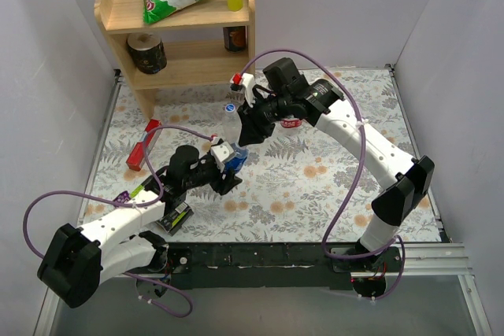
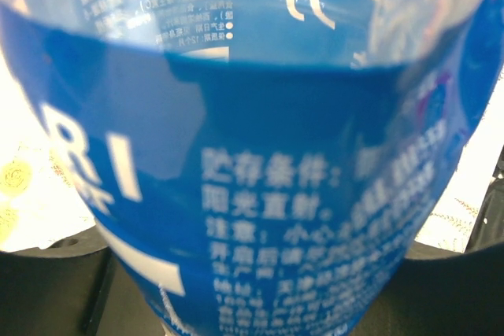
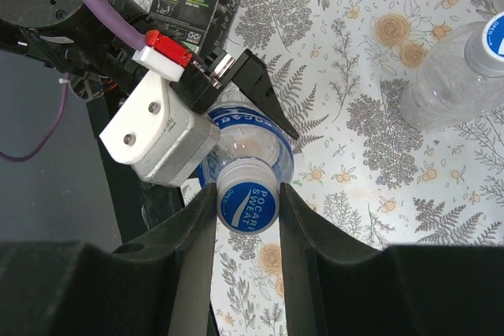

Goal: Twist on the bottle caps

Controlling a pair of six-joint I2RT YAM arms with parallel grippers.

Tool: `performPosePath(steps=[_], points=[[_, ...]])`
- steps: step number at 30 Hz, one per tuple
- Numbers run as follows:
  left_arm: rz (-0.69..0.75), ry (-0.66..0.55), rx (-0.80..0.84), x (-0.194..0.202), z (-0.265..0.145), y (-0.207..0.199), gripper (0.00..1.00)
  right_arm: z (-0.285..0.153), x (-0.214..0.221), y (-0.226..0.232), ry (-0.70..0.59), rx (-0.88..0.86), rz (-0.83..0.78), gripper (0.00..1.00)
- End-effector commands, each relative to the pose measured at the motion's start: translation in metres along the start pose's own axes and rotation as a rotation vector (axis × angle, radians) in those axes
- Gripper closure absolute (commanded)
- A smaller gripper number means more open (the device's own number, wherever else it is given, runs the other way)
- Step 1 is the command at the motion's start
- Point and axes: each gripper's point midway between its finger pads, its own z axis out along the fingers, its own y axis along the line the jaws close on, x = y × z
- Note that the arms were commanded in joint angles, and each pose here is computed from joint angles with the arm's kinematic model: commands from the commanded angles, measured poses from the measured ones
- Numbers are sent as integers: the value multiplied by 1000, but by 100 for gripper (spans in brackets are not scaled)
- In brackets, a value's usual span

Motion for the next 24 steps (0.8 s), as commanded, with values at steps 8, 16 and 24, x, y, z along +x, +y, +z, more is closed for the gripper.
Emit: performPosePath(steps=[8,16,24], points=[[41,-110,110,-25,-3,-23,100,5,-21,23,-48,-138,-139,50],[29,-73,181,-13,-4,-36,100,-10,-37,37,-104,-176,-225,13],[48,-3,268,8,-8,-48,100,-58,-65,64,-260,-199,-415,5]])
